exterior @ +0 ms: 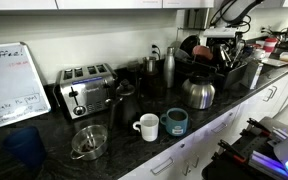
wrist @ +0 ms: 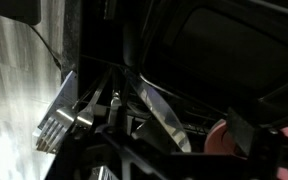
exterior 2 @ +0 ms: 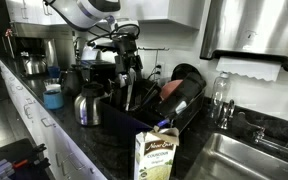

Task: Remove the knife from the dish rack and place it on the counter

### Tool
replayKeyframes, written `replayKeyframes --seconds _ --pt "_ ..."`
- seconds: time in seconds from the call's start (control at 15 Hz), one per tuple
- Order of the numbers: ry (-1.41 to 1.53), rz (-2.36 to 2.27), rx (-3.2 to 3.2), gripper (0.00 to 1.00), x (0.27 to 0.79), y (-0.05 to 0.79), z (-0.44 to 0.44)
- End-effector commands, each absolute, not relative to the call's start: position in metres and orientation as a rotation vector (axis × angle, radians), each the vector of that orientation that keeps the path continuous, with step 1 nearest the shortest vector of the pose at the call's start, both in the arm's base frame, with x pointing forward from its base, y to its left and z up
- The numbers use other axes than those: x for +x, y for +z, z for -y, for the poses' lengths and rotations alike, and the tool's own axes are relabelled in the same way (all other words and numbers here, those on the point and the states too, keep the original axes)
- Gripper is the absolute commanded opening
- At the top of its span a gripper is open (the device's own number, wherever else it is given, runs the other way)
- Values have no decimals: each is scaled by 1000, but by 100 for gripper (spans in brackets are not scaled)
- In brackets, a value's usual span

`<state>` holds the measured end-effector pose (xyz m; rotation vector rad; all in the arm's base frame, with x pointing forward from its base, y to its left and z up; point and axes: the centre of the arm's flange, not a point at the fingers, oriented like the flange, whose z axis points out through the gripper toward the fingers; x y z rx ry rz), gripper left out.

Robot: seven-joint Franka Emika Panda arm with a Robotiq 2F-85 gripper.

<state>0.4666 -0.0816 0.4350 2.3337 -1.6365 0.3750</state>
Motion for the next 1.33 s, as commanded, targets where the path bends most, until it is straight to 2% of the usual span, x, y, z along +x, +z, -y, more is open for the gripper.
replayKeyframes --seconds 0.0,0.47,1.27 --pt "332 1651 2230 100 480 439 84" --pt "118 1677 2168 100 485 439 80" --pt "108 1678 2141 100 497 421 87"
